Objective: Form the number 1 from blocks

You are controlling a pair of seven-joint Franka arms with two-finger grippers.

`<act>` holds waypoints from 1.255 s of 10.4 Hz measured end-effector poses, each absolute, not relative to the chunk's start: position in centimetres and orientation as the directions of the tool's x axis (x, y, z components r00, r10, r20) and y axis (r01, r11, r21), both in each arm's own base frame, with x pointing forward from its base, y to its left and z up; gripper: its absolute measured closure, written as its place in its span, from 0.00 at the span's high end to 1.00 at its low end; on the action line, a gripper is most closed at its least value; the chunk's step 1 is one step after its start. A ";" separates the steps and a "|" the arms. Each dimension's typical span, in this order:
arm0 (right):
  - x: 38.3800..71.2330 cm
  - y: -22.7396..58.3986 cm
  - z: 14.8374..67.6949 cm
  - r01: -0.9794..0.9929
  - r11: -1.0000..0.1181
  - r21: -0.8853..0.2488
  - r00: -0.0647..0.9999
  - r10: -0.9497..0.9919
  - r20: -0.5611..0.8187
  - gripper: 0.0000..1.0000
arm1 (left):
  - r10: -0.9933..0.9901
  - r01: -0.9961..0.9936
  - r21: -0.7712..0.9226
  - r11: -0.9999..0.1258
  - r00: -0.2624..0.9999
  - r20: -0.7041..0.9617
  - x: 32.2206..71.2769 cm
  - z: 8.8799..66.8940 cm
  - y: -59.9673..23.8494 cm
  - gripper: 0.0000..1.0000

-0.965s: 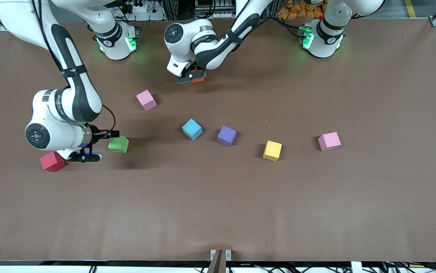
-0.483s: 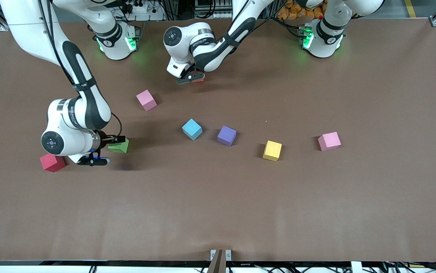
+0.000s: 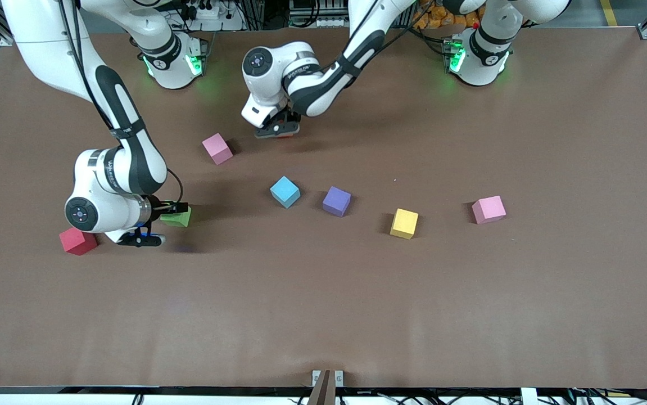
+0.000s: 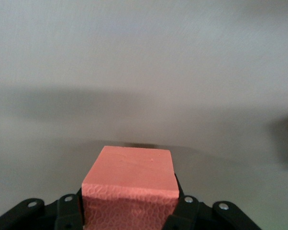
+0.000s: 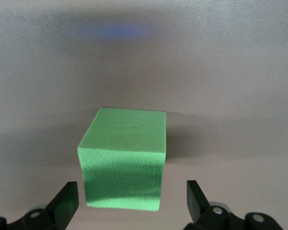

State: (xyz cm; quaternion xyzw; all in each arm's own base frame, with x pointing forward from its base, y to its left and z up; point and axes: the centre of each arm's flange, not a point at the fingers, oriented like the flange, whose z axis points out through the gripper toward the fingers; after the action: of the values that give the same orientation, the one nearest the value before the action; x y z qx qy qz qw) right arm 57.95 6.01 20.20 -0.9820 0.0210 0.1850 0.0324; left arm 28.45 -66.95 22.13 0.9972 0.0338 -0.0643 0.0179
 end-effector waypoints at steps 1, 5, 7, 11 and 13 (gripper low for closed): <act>57.9 6.0 19.7 -0.066 -0.996 -0.060 0.929 -0.039 -0.368 1.00 | 0.009 0.016 0.063 -0.998 0.994 -0.110 30.4 22.5 -66.5 0.61; 57.9 5.8 18.9 -0.117 -0.990 -0.081 0.923 -0.078 -0.378 0.69 | -0.064 -0.059 0.073 -0.996 0.995 -0.074 32.9 22.1 -65.6 0.61; 58.0 5.6 19.0 -0.120 -0.989 -0.081 0.923 -0.081 -0.377 0.65 | -0.080 -0.075 0.068 -0.995 0.994 -0.079 31.8 21.5 -66.1 0.61; 58.3 5.1 19.3 -0.129 -0.989 -0.078 0.925 -0.092 -0.368 0.65 | -0.092 -0.088 0.055 -0.995 0.992 -0.088 30.8 20.3 -66.4 0.61; 58.9 5.6 20.3 -0.141 -0.987 -0.079 0.930 -0.104 -0.351 0.65 | -0.095 -0.090 0.049 -0.995 0.991 -0.093 30.6 19.7 -66.4 0.61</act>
State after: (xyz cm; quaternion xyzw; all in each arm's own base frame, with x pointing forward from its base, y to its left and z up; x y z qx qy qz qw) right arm 58.87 5.56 20.30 -0.9811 0.0625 0.1758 0.0515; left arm 30.55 -66.40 19.71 0.9975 -0.0464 -0.0476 0.0222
